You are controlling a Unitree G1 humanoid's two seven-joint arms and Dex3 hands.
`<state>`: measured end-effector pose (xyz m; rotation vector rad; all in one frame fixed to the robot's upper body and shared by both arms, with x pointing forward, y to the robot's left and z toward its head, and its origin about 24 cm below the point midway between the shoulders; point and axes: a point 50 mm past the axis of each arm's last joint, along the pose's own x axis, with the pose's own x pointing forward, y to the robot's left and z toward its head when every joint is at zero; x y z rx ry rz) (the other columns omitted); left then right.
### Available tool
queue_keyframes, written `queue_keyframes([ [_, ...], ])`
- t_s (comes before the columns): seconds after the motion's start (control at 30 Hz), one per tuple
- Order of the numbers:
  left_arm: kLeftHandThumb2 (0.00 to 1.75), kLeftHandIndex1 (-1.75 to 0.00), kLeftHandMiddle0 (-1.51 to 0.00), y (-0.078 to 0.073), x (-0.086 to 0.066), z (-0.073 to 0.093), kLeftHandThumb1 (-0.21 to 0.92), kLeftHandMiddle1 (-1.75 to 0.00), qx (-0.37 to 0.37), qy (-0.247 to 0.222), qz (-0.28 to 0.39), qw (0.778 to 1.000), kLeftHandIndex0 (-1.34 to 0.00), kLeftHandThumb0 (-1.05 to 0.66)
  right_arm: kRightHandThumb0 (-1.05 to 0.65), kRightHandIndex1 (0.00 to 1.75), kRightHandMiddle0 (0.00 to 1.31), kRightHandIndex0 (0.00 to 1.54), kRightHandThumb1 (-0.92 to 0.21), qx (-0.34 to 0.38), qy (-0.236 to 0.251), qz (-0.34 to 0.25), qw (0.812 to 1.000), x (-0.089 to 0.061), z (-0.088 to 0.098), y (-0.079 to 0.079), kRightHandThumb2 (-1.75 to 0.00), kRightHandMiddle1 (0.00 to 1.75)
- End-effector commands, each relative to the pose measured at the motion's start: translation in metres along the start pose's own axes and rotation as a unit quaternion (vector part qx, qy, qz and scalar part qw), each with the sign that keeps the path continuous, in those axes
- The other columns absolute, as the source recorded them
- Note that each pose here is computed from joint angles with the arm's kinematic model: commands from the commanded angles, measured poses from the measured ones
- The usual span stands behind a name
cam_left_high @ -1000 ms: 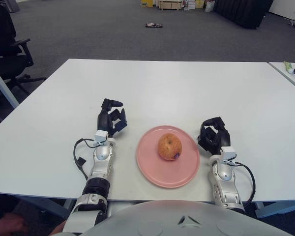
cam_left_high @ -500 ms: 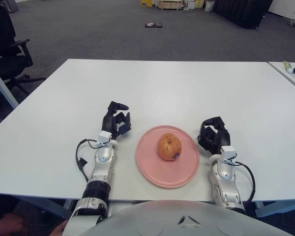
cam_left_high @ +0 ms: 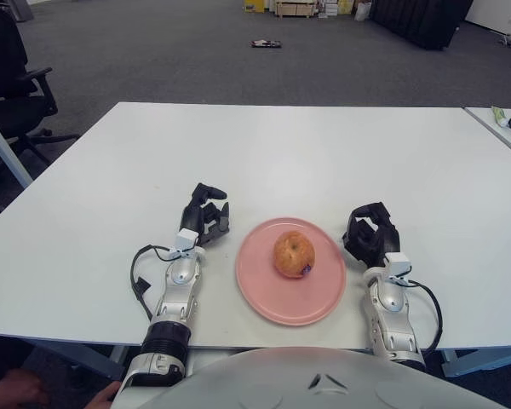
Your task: Put the apple into the plate.
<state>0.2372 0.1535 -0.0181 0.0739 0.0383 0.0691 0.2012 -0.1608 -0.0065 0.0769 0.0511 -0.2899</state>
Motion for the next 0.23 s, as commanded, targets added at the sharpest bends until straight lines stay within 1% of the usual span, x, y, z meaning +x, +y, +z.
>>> queue_keyframes([
  [0.0, 0.90, -1.75, -0.66, 0.0036, -0.0070, -0.0151, 0.65, -1.75, 0.013, 0.049, 0.004, 0.999, -0.36, -0.39, -0.39, 1.75, 0.38, 0.69, -0.62, 0.013, 0.008, -0.010, 1.000, 0.0001, 0.0003, -0.0001, -0.94, 1.75],
  [0.2, 0.88, -1.75, -0.63, 0.0035, -0.0074, -0.0181, 0.67, -1.73, 0.017, 0.066, 0.004, 0.998, -0.35, -0.39, -0.39, 1.75, 0.38, 0.69, -0.62, 0.003, 0.009, -0.011, 1.000, 0.0000, -0.0002, -0.0018, -0.94, 1.75],
])
